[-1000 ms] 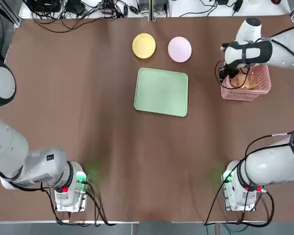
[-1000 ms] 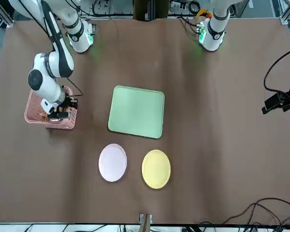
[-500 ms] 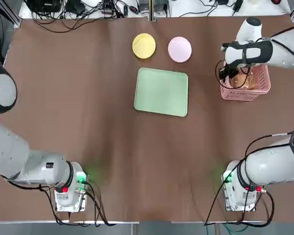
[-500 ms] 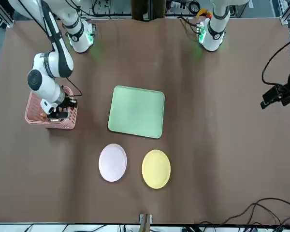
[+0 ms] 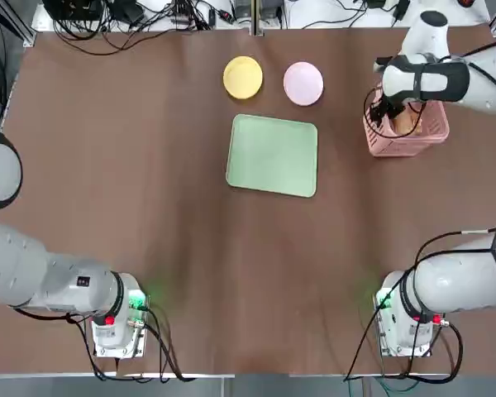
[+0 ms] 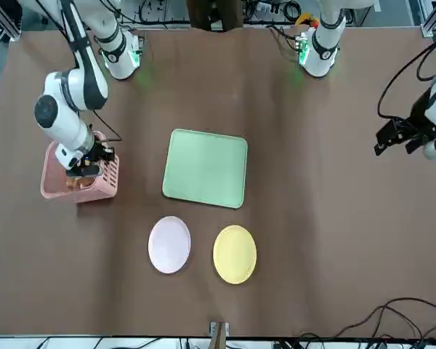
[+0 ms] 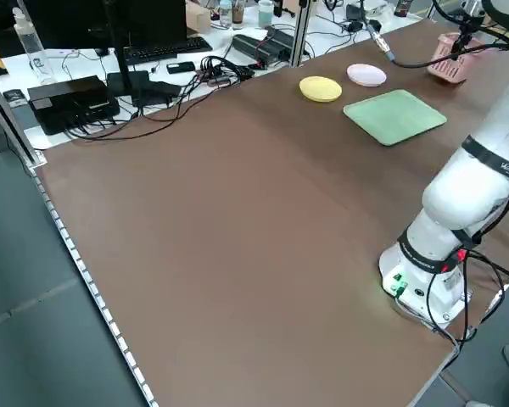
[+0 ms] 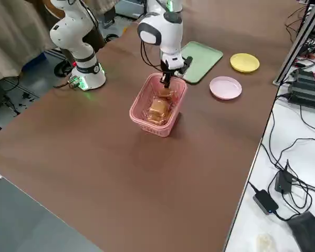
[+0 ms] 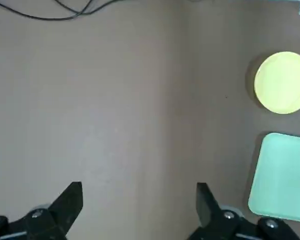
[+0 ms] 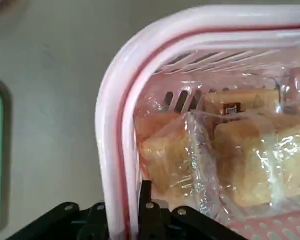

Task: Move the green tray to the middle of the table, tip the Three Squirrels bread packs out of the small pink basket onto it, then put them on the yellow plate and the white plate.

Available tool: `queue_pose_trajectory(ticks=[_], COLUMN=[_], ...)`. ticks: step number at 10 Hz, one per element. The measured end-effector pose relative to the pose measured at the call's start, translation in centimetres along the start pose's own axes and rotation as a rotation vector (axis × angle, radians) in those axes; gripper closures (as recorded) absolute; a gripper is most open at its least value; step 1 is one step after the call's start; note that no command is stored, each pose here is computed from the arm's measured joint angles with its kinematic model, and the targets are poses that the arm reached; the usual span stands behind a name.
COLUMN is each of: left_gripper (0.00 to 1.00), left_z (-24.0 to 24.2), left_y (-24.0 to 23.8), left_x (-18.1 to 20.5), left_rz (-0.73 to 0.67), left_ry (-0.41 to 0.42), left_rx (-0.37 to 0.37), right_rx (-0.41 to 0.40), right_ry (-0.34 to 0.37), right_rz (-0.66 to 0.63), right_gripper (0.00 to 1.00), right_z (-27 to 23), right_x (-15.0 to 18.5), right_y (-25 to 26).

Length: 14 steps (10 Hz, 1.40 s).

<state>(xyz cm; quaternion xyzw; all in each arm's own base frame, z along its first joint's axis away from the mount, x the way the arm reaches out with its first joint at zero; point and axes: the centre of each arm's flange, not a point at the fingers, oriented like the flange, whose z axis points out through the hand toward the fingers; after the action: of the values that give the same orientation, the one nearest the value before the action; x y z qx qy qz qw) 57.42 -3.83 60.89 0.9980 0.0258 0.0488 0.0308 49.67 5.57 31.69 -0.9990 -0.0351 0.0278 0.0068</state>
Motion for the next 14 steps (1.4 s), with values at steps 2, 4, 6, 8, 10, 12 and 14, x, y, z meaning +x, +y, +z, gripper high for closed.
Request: queue_pose_trajectory(ticks=[2,4,6,8,10,12,14], left_gripper=[0.0,0.0,0.0,0.0,0.0,0.0,0.0], left_z=[0.0,0.0,0.6,1.0,1.2,2.4,2.4], left_y=[-0.1,-0.2,-1.0,-1.4,-2.5,-2.8,-2.0], left_x=[0.0,0.1,0.6,2.1,3.3,3.8,3.8], left_rz=[0.001,-0.001,0.002,0.0,-0.019,-0.018,-0.005], left_ry=[0.003,0.006,0.005,0.024,0.031,0.013,0.011], left_rx=[0.0,0.0,0.019,0.024,0.028,0.029,0.027], right_rx=[0.014,0.113,0.262,0.443,0.606,0.732,0.813], right_ry=[0.004,-0.003,0.007,0.02,0.074,0.112,0.107], right_rz=[-0.035,-0.032,-0.043,-0.043,-0.012,0.058,0.115], right_gripper=[0.93,0.93,0.93,0.93,0.93,0.93,0.93], right_z=[-3.7,-8.4,-12.1,-13.6,-14.5,-13.5,-11.9], right_x=[0.1,0.5,0.7,-0.2,-1.1,-1.8,-2.1], right_y=[-2.6,-6.0,-11.0,-17.1,-22.6,-27.4,-31.6])
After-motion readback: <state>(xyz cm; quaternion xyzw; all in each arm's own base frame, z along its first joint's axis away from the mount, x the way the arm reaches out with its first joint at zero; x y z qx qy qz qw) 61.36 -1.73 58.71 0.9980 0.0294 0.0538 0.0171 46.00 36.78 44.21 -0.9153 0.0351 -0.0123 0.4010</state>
